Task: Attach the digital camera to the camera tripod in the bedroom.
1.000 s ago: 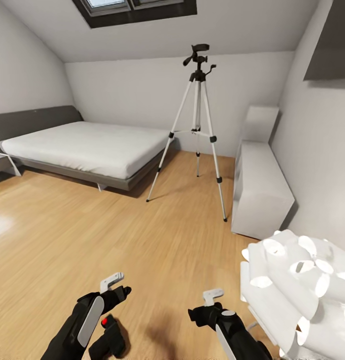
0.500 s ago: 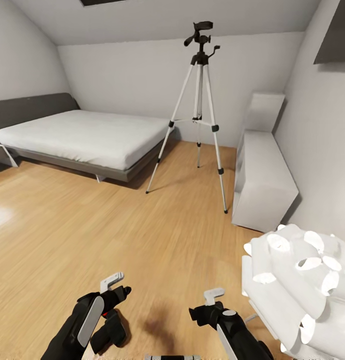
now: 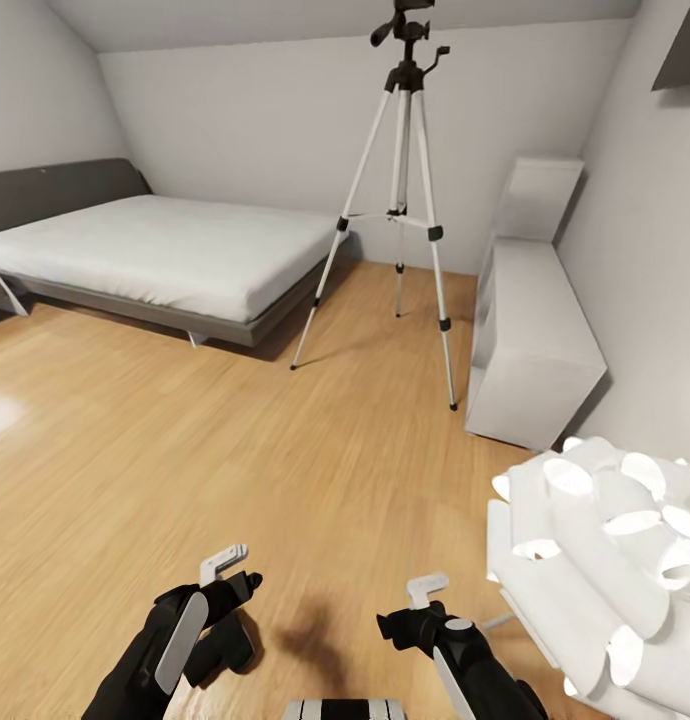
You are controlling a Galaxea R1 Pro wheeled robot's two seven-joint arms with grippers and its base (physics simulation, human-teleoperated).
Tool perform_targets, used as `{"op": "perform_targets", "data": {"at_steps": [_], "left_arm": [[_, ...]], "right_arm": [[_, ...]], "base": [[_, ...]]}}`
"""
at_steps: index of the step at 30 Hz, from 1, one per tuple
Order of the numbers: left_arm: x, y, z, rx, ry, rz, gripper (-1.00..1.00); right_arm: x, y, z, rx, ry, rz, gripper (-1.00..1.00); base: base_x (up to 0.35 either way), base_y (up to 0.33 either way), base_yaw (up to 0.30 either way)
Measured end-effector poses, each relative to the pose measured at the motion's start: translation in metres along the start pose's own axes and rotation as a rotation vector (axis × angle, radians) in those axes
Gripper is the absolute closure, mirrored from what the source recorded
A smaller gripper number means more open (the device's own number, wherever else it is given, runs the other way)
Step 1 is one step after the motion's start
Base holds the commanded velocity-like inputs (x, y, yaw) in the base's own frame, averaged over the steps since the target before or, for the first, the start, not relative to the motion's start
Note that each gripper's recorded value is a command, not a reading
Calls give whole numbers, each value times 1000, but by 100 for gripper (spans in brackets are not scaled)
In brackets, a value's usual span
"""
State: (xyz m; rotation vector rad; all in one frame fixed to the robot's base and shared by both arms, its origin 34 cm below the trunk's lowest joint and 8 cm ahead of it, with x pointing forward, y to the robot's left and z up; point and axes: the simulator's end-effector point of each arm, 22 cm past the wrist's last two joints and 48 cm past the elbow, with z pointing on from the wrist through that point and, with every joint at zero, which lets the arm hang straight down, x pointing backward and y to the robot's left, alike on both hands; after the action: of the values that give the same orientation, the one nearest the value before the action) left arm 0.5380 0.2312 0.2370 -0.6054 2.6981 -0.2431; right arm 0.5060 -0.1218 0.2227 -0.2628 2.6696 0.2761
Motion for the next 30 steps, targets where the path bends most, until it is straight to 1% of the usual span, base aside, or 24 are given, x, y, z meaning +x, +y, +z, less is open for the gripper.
{"op": "perform_targets", "data": {"at_steps": [14, 17, 18, 21, 22, 23, 24, 25, 26, 29, 30], "left_arm": [[22, 12, 19, -26, 51, -4, -100], [26, 15, 22, -30, 60, -5, -100], [27, 16, 24, -32, 62, -7, -100], [31, 19, 27, -37, 72, -9, -100], [33, 20, 29, -38, 76, -9, -100], [35, 20, 30, -40, 80, -9, -100], [36, 21, 31, -42, 83, -9, -100], [38, 22, 32, -44, 87, -9, -100], [40, 23, 33, -45, 90, -10, -100], [44, 26, 37, -51, 101, -10, -100], [46, 27, 38, -52, 104, -11, -100]], "right_arm": [[27, 0, 15, -9, 62, 19, -100], [25, 0, 17, -11, 60, 21, -100], [4, 1, 13, -12, 15, 16, -100], [-19, 1, 9, -13, -29, 14, -100], [-38, 1, 2, -13, -61, 14, -100], [-48, 1, -1, -13, -75, 14, -100], [-66, 2, -10, -14, -100, 16, -100], [-75, 2, -14, -14, -109, 17, -100], [-88, 1, -22, -13, -124, 18, -100], [-106, 0, -34, -10, -143, 22, -100], [-107, -1, -34, -9, -142, 23, -100]], "base": [[0, 0, 0], [0, 0, 0], [0, 0, 0], [0, 0, 0], [0, 0, 0], [0, 0, 0], [0, 0, 0], [0, 0, 0], [0, 0, 0], [0, 0, 0], [0, 0, 0]]}}
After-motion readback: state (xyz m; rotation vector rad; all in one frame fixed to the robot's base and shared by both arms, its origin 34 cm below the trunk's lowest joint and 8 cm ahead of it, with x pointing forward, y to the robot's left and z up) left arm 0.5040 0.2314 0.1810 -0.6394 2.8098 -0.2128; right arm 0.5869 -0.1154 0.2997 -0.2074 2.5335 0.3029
